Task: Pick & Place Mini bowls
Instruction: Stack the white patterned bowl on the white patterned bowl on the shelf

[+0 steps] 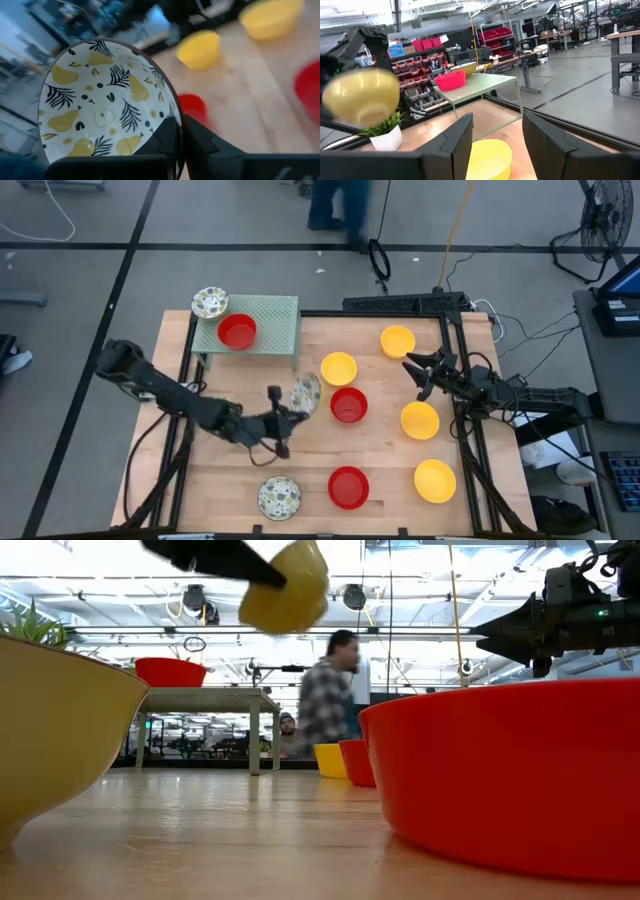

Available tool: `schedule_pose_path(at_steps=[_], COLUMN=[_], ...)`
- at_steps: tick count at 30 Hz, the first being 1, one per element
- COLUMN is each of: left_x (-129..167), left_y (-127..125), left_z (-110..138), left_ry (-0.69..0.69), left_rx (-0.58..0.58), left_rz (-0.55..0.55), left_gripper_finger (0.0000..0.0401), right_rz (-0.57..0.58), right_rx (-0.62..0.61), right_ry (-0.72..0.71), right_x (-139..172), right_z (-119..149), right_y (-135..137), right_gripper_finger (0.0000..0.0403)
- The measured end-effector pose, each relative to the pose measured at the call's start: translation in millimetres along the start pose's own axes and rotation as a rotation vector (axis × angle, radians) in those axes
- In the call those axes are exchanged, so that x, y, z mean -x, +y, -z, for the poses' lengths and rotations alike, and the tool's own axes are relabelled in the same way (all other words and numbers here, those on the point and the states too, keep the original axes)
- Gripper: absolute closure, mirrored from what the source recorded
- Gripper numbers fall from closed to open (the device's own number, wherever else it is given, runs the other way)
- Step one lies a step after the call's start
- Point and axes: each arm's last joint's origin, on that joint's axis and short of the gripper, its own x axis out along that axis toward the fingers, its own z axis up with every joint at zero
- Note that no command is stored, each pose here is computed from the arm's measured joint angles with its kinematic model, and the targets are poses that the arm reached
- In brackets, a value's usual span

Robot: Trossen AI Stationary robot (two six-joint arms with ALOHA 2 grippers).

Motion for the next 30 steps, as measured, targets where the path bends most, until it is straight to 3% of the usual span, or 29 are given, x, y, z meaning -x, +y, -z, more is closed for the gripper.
schedule_pose_path(at_steps=[5, 9, 16, 22, 30], left_x=[18.8, 33.6, 45.5, 54.5, 74.1], left_y=[36.9, 69.8, 128.3, 172.2, 224.7], left_z=[-13.9, -18.7, -6.8, -4.8, -2.1], left_ry=[-0.042, -0.027, 0.135, 0.33, 0.482], left_rx=[0.043, 0.063, 0.121, 0.171, 0.373], left_rz=[-0.107, -0.294, -0.548, -0.609, -0.618], left_gripper_finger=[0.039, 0.0387, 0.039, 0.0392, 0.0392], right_rz=[0.0, 0.0, 0.0, 0.0, 0.0], right_rx=[0.0, 0.0, 0.0, 0.0, 0.0], right_ry=[0.0, 0.0, 0.0, 0.0, 0.0], right_x=[0.0, 0.0, 0.0, 0.0, 0.0], right_z=[0.0, 0.0, 0.0, 0.0, 0.1], right_y=[0.0, 0.0, 0.0, 0.0, 0.0], right_gripper_finger=[0.0242, 0.0241, 0.0242, 0.0242, 0.0241])
